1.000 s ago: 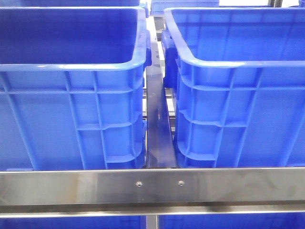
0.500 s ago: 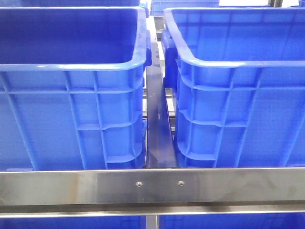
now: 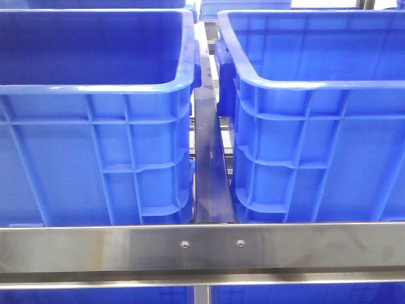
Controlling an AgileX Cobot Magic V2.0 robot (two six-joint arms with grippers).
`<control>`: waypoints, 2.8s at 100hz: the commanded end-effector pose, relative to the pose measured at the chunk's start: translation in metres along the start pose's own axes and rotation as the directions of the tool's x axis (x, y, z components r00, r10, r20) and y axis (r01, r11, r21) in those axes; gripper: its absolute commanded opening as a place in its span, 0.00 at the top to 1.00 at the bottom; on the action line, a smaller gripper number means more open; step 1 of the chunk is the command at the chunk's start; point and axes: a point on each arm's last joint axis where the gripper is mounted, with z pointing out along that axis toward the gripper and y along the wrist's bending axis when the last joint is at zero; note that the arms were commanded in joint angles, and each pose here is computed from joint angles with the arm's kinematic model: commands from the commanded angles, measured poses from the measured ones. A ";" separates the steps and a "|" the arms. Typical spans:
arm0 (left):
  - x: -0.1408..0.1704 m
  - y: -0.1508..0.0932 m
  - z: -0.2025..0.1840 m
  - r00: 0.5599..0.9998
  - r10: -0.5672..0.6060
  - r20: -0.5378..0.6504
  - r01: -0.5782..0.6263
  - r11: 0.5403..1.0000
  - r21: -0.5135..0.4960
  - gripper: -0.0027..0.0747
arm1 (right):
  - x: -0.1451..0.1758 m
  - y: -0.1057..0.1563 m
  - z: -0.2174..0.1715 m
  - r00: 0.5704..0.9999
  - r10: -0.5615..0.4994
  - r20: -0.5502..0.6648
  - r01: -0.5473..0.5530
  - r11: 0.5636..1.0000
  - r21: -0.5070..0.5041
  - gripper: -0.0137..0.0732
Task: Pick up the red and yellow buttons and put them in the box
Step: 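Open the left gripper and carry the yellow button away with the right, then lower the yellow button with the right gripper into the bin beside the red one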
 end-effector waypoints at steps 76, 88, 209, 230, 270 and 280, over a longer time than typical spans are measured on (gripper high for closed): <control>-0.012 -0.002 -0.022 0.985 -0.003 0.173 0.002 1.000 0.010 0.15 | -0.062 0.013 -0.075 0.975 -0.086 0.203 0.081 0.996 0.033 0.76; -0.012 -0.002 -0.023 0.985 -0.003 0.175 0.002 1.000 0.010 0.17 | -0.069 0.006 -0.100 0.965 -0.091 0.245 0.072 0.994 0.083 0.76; -0.013 -0.002 -0.023 0.983 -0.003 0.185 0.002 1.000 0.010 0.99 | -0.023 -0.159 -0.338 0.642 0.056 0.765 -0.620 0.626 0.474 0.76; -0.013 -0.002 -0.023 0.983 -0.003 0.185 0.002 1.000 0.010 0.99 | -0.019 -0.162 -0.359 0.634 0.028 0.773 -0.634 0.592 0.498 0.76; -0.013 -0.002 -0.023 0.983 -0.002 0.185 0.001 1.000 0.008 0.99 | -0.013 -0.160 -0.406 0.564 -0.059 0.824 -0.690 0.514 0.510 0.76; -0.013 -0.002 -0.023 0.983 -0.002 0.185 0.001 1.000 0.008 0.99 | -0.011 -0.161 -0.409 0.577 -0.076 0.813 -0.692 0.483 0.537 0.76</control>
